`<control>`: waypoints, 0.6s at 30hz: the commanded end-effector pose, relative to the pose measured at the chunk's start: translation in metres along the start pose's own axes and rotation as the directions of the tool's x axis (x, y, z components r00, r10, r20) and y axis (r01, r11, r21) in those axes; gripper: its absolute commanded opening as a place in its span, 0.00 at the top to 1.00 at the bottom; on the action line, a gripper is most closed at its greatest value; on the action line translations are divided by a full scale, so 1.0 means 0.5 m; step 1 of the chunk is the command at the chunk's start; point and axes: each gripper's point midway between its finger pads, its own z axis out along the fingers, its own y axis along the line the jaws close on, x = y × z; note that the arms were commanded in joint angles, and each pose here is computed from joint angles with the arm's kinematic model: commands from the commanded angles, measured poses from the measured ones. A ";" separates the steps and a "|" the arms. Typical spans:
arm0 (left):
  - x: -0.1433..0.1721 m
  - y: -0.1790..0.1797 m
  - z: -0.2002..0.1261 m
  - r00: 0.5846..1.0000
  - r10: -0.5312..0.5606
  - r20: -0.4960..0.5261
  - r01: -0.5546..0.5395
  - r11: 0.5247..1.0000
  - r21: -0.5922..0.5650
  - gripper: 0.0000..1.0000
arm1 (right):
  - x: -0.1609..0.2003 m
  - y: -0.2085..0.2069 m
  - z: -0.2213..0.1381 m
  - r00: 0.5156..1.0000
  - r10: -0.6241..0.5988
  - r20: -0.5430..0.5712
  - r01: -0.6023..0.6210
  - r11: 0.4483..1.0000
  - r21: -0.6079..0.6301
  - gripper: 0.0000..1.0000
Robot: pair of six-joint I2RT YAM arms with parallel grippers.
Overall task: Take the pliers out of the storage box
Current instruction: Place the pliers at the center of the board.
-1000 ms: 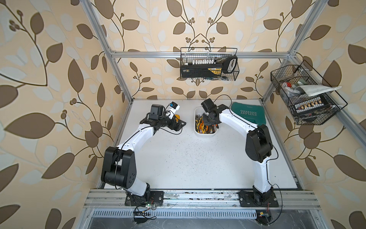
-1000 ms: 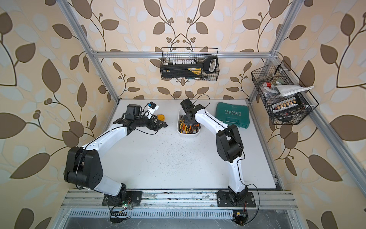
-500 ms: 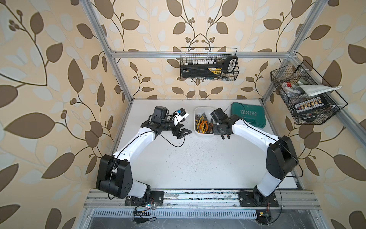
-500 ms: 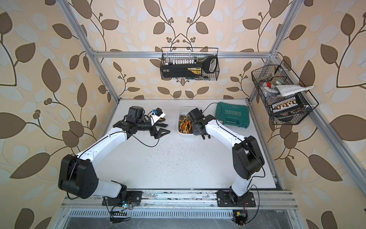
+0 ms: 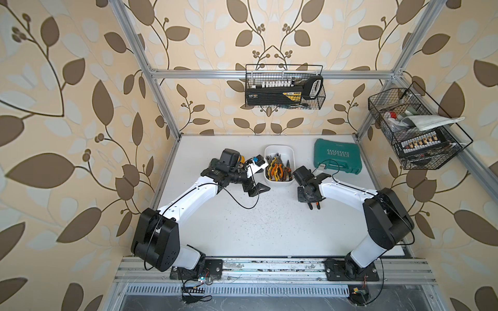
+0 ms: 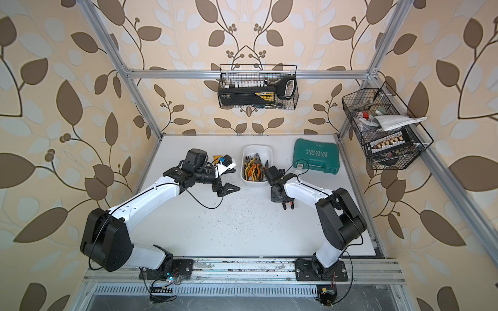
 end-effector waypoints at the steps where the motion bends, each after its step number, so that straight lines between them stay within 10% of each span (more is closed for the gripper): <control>1: -0.008 -0.008 -0.001 0.999 0.030 0.014 -0.030 1.000 0.009 0.01 | 0.001 0.011 0.029 0.999 0.038 0.001 -0.038 0.999 -0.011 0.96; 18: 0.017 -0.015 -0.004 0.999 0.021 -0.030 -0.021 1.000 0.008 0.01 | 0.020 0.014 0.032 0.998 0.054 -0.028 -0.055 0.997 -0.046 0.64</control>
